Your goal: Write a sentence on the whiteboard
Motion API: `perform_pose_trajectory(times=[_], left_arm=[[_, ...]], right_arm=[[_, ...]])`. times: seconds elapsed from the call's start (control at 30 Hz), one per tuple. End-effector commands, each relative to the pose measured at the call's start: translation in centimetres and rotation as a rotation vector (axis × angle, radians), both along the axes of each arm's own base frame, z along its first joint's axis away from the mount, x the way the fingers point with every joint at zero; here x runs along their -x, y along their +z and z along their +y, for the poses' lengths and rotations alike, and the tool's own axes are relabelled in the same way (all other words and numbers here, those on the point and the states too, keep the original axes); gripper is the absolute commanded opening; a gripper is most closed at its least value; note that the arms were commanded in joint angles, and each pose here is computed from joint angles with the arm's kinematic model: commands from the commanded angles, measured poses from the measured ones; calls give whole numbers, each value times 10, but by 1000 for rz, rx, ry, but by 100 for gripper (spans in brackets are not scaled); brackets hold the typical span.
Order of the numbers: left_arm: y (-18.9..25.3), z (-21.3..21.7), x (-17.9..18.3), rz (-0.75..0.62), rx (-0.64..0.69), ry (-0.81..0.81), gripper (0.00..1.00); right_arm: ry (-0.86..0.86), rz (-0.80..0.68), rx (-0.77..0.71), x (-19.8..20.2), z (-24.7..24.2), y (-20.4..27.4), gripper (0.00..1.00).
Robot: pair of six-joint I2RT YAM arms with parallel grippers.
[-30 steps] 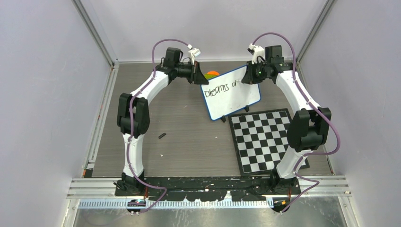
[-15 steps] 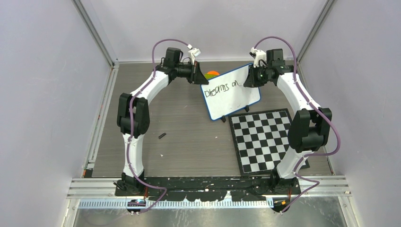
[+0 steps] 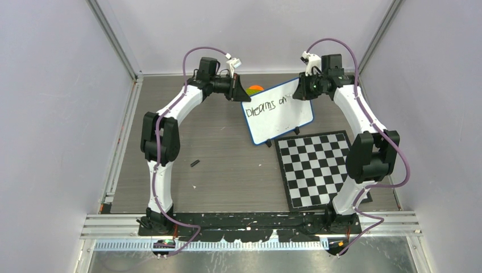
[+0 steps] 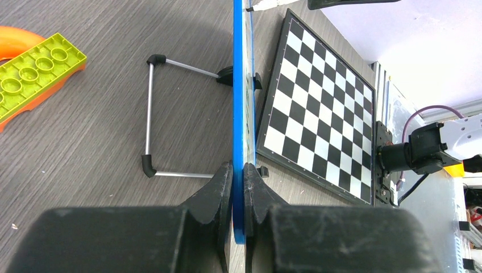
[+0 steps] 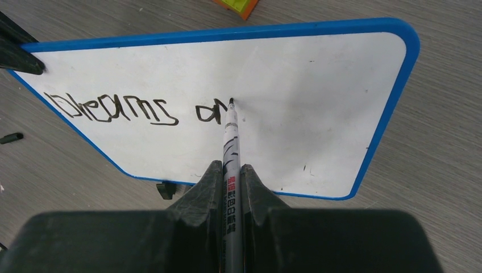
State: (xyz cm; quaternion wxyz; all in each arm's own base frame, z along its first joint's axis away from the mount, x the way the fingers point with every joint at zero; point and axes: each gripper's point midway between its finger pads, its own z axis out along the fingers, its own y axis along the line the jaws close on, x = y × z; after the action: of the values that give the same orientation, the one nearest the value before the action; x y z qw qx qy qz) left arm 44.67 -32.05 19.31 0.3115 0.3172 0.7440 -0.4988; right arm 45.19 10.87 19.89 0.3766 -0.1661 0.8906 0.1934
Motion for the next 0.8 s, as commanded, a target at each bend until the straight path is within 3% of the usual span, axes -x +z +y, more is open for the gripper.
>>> perform_pose_trajectory(times=[0.0, 0.77], left_arm=[[-29, -19, 31, 106, -46, -80, 0], [-30, -19, 30, 110, -47, -80, 0]], right_arm=[[-11, -67, 2, -15, -2, 18, 0], [14, 0, 19, 5, -3, -5, 0]])
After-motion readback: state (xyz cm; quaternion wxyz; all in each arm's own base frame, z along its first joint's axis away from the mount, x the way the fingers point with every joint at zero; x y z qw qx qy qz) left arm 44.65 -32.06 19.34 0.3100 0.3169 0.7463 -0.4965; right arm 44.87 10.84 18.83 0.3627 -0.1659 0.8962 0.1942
